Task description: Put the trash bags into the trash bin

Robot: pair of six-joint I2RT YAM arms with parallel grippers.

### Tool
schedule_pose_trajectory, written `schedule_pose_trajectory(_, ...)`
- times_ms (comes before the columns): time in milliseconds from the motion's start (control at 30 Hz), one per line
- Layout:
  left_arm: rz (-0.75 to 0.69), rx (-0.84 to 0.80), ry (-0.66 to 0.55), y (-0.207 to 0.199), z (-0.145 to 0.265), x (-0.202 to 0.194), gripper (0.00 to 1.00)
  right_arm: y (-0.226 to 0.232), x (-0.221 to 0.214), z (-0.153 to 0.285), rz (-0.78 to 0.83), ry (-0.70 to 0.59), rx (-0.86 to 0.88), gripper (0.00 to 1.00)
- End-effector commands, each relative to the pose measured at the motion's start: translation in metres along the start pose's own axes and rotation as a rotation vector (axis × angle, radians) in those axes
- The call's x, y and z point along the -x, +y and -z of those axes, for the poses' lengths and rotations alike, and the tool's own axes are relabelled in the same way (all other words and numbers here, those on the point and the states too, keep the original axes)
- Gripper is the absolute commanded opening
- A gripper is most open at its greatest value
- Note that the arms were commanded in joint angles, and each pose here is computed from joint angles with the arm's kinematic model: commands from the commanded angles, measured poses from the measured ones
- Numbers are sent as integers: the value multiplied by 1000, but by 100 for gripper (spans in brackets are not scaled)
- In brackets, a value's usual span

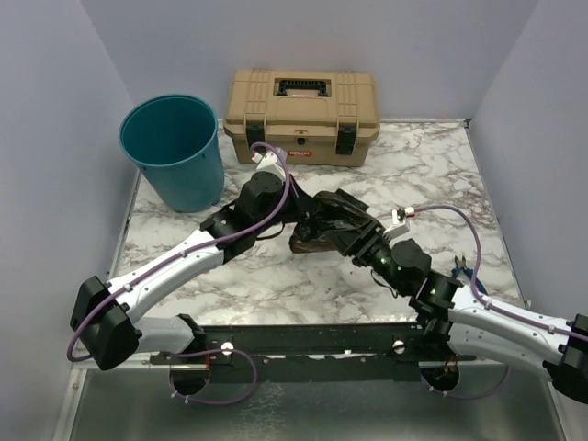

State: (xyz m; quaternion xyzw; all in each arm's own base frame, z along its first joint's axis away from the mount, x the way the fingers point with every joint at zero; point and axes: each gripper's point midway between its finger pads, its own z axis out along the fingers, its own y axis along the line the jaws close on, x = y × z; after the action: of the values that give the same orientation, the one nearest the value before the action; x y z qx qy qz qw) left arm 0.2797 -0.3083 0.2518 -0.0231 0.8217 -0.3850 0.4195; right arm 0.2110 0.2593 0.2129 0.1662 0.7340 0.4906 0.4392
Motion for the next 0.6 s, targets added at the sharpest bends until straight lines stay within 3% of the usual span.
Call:
schedule_pose_trajectory(0,102,-87,-76,-23,5,17,0,2,16,-7,-16,-89,-13,58)
schedule_pose_trajectory(167,96,-105,-88,-27,8,20,0,-5,25,0,-21,-134,-29,17)
schedule_pose_trajectory(233,64,-101,-105,-26,11,24,0,-3,35,5,17,-158,-49,5)
schedule_pose_trajectory(433,-165,50,-130,-2,23,42,0,-58,58,42,215,-160,-445,1)
schedule_pose_trajectory(567,-280,161,-137,18,32,55,0,-76,60,64,261,-117,-553,1)
